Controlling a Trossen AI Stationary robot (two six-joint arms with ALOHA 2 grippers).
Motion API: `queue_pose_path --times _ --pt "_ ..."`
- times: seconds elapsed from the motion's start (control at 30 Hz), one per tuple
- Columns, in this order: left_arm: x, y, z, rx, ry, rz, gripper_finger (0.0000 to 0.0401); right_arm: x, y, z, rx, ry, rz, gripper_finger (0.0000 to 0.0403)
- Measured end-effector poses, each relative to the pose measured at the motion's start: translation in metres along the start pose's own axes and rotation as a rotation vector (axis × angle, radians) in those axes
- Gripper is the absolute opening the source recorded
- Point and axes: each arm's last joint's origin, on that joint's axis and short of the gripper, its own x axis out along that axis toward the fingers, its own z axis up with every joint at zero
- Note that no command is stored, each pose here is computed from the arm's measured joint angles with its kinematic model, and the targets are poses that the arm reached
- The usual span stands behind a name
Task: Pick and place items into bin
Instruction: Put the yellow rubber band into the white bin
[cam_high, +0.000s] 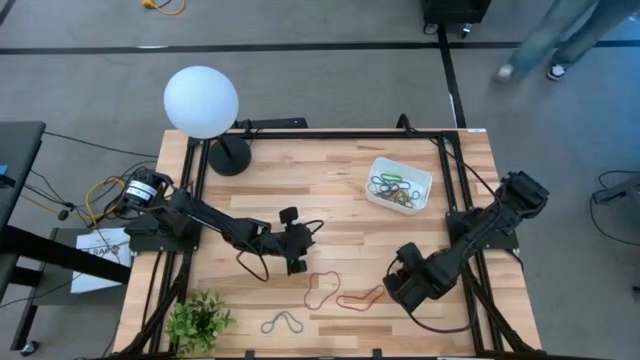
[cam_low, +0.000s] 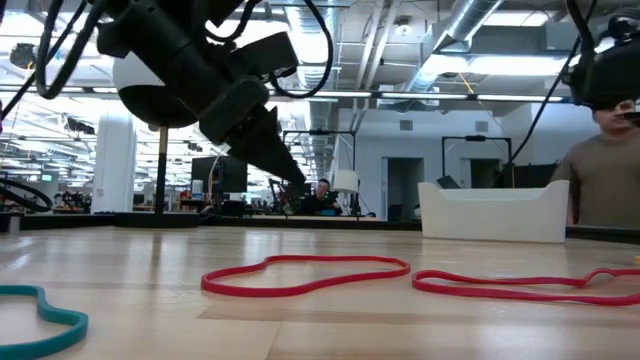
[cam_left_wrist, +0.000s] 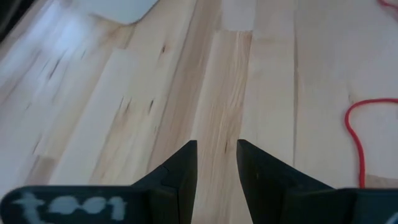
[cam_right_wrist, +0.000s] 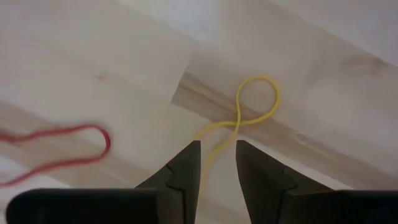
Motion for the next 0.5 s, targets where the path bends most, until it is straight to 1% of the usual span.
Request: queue_pose_path --times 0.33,0.5 --pt "0.003 0.004 0.007 0.043 -0.042 -0.072 0.0103 0.003 0.001 0.008 0.132 -0.006 -0.002 0.0095" --pt "0.003 0.004 0.007 0.072 -0.042 -0.073 0.0103 0.013 -0.008 0.007 0.184 -0.007 -0.045 0.0095"
